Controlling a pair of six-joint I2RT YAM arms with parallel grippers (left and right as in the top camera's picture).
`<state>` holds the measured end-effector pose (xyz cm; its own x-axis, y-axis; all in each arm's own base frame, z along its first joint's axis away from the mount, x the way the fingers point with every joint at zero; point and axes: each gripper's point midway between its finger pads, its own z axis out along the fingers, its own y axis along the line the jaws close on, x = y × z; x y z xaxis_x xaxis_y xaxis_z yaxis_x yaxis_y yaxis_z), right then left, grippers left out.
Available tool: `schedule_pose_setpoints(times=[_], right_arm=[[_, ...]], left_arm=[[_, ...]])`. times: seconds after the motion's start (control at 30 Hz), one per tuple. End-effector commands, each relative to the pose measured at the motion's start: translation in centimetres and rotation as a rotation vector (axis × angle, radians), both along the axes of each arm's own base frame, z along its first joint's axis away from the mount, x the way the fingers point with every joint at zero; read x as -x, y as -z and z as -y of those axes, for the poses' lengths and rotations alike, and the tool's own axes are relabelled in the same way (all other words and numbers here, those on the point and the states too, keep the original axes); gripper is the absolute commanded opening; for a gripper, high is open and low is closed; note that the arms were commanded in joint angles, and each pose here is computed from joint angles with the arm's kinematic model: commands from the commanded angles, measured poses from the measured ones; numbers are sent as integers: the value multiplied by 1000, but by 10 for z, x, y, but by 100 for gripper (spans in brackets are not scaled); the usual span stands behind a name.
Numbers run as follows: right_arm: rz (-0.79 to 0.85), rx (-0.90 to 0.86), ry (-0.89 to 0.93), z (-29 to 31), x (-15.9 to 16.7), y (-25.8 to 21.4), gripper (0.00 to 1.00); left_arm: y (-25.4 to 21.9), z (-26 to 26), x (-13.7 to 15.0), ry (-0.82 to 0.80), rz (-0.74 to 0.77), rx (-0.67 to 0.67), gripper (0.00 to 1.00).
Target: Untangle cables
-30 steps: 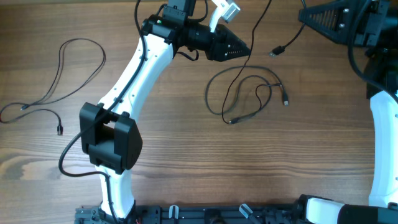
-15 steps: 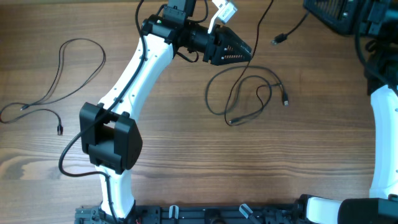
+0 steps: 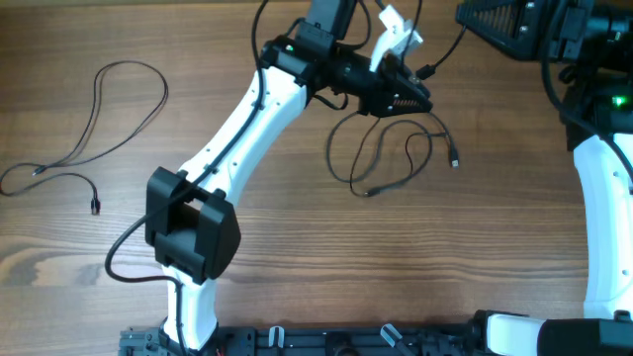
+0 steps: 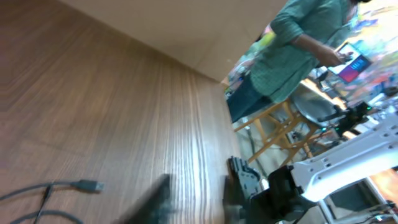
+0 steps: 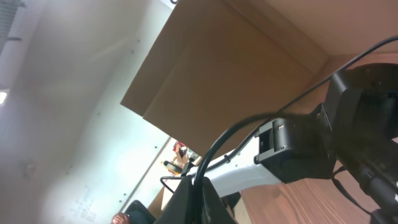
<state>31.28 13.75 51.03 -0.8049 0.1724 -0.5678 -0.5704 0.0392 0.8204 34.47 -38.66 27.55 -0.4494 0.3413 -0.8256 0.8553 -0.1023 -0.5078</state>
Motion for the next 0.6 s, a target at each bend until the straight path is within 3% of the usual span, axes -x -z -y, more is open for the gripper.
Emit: schedule_pose_setpoints(times=[0.0, 0.13, 0.17, 0.33, 0.47, 0.53, 0.57], right_arm=[[6, 1, -4, -1, 0, -2, 4], [56, 11, 5, 1, -2, -1, 4], [66, 18, 9, 3, -3, 1, 9], [-7, 77, -35, 12, -17, 33, 70], [-93, 63, -51, 15, -39, 69, 85], [-110, 52, -30, 17, -52, 87, 99], [-119, 48, -16, 18, -57, 94, 100]], left_arm=[[5, -2, -13, -85, 10, -61, 4], [23, -14, -45, -300, -111, -195, 4], [29, -22, -57, -388, -151, -242, 4], [34, -86, -86, -732, -144, -453, 4], [4, -133, -77, -848, -43, -541, 4], [-17, -154, -65, -884, -24, -548, 4], [-26, -163, -61, -899, -20, -540, 4]])
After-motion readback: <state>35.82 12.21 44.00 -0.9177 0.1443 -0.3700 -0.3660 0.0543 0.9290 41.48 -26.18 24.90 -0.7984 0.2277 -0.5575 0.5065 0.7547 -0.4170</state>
